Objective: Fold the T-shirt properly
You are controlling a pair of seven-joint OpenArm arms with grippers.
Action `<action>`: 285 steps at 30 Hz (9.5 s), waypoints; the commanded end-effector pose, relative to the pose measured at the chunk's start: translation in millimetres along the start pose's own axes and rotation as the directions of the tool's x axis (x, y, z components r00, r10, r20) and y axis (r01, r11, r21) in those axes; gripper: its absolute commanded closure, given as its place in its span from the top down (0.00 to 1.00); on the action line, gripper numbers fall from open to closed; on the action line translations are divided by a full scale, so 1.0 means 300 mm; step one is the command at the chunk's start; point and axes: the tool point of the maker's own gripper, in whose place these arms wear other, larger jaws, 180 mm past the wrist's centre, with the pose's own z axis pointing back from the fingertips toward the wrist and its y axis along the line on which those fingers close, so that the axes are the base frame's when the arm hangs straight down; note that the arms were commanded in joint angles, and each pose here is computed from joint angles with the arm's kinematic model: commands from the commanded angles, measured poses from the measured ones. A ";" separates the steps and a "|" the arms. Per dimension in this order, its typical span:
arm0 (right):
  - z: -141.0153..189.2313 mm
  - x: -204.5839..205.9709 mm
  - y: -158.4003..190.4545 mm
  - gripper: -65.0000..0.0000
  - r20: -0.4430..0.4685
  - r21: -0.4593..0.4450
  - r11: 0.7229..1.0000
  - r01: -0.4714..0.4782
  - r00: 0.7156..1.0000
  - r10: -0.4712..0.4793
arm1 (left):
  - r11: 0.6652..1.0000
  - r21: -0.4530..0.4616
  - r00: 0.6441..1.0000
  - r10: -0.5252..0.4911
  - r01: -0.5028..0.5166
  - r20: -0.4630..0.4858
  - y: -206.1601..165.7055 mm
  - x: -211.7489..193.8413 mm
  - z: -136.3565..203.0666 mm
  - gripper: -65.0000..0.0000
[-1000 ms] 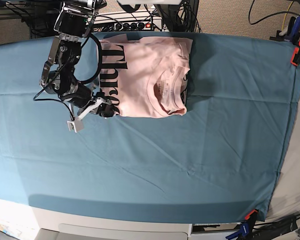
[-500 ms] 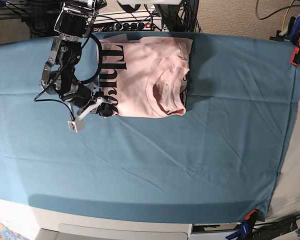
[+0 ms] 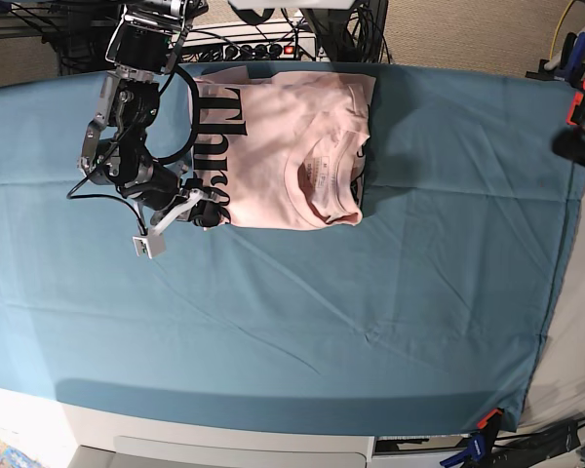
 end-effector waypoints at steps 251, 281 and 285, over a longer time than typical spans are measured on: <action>0.053 -0.125 0.338 0.40 0.044 0.050 0.946 -0.321 0.947 0.319 | 0.879 0.186 0.894 -0.448 0.439 0.006 -0.380 0.667 -0.697 0.45; 0.156 0.044 -0.012 0.40 -0.094 -0.411 0.787 -0.461 0.880 0.466 | 0.860 0.251 0.893 -0.448 0.444 -0.044 -0.285 0.657 -0.646 0.45; 0.208 0.109 -0.088 0.40 -0.125 -0.515 0.710 -0.481 0.861 0.493 | 0.837 0.296 0.884 -0.462 0.460 -0.069 -0.250 0.660 -0.632 0.44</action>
